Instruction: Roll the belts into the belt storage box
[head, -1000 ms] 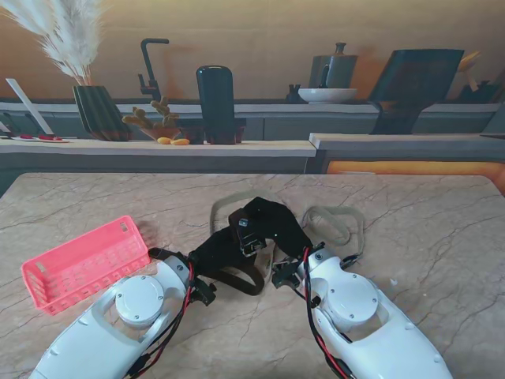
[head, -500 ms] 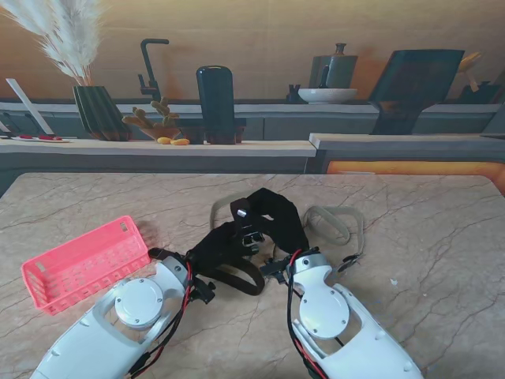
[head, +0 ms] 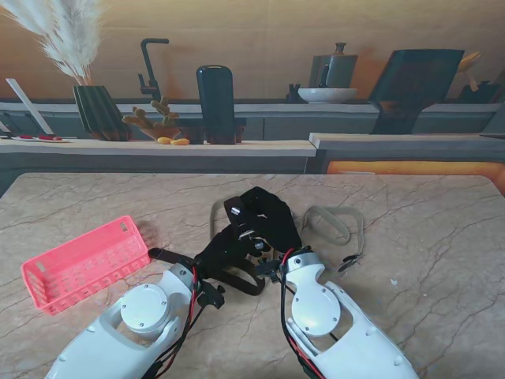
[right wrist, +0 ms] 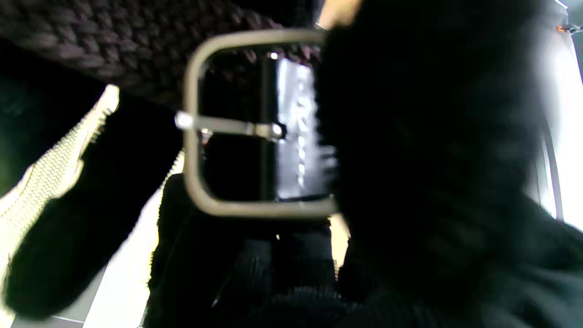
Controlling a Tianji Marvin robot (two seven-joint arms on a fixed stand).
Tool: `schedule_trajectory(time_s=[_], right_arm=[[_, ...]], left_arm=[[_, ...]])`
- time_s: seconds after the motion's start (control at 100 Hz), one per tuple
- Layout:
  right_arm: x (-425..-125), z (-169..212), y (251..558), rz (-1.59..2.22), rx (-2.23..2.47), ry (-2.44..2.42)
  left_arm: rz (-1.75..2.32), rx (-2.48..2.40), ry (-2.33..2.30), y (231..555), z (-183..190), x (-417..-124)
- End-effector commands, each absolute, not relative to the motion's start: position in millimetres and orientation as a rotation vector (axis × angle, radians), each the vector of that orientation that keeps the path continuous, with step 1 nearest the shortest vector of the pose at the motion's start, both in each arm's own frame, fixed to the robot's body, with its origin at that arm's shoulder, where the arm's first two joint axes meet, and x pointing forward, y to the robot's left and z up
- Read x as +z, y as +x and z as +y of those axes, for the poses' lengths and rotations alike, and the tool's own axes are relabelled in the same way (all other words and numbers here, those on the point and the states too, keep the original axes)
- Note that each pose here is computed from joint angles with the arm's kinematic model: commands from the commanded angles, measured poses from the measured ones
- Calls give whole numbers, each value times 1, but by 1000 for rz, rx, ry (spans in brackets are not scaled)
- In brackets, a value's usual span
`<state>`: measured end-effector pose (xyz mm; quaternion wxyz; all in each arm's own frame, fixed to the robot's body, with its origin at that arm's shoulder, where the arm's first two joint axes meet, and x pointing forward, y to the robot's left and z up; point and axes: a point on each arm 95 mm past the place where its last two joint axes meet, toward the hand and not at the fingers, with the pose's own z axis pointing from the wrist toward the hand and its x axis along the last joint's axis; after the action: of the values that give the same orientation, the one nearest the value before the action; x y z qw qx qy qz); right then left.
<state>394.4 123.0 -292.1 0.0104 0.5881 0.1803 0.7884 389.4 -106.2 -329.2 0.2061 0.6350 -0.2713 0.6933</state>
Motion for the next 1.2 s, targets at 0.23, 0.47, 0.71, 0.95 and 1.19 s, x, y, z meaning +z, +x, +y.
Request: schedule_trajectory(time_s=[0.23,0.47,0.71,0.95,1.19], right_arm=[[-293,123,394,569,2449,1791],[-293,117,395,579,2443,1720],[-292,112,396,574,2427,1661],[-293,113,397,581,2425,1666],[-295,120,396,591,2434,1704]], left_arm=[[-577,1947,1824,381,-113,-324],[-511,1906,1848,379,-111,-323],[-514,1846,1844,379,-111,-325],[-549,1851,1836,380,-113,-326],[-482,1838,1863,378,-119,-325]])
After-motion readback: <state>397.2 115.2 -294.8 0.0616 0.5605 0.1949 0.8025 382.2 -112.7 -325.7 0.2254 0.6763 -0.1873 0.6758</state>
